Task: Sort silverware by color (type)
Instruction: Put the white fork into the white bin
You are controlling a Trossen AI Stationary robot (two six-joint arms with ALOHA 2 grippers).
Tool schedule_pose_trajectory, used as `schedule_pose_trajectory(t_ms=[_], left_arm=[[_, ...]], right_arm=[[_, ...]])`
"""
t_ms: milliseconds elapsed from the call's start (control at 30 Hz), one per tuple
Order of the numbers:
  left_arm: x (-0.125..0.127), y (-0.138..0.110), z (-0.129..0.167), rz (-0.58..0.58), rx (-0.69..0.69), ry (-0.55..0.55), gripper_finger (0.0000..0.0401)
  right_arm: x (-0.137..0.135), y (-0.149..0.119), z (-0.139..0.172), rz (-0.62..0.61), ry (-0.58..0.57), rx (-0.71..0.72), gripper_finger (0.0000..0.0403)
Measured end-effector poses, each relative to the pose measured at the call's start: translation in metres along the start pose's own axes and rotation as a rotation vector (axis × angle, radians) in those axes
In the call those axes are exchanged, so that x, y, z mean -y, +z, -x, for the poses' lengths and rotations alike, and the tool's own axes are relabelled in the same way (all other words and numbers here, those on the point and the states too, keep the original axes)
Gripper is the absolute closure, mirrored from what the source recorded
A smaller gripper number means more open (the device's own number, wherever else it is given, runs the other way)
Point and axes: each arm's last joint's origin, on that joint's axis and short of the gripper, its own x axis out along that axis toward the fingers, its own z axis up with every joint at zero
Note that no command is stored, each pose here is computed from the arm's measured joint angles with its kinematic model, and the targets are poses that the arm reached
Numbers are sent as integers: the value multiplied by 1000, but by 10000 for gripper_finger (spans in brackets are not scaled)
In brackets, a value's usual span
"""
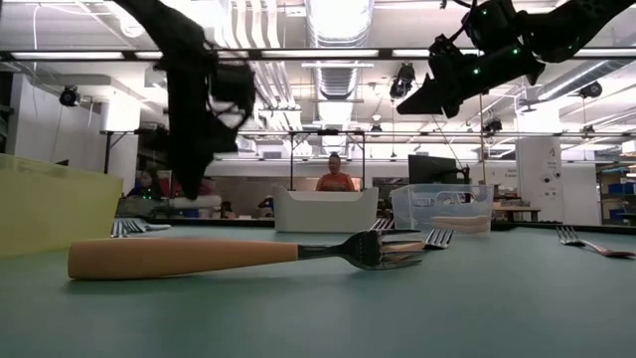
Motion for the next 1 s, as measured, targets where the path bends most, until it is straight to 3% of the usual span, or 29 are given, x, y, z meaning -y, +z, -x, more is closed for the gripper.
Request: schedule_pose_trajectory(t_ms=[133,300,500,700,867,1000], left_arm=[[0,-9,28,-151,39,-30,398],[0,-18,48,-274,88,-186,398],[-1,-22,51,-306,95,-191,400],[10,-22,48,-409,120,-232,400],[32,-20,55,-517,267,-330,401],[41,-16,61,-538,363,-374,401]], right_arm=[[0,0,0,-2,-1,3,344],[1,0,-3,-36,-1,16,344],[1,-9,-12,-58,4,-33,344],[3,-11,-23,-80,14,-53,344],[-5,-13,-33,-74,159,-61,344],[-16,-15,-44,-60,204,-48,344]])
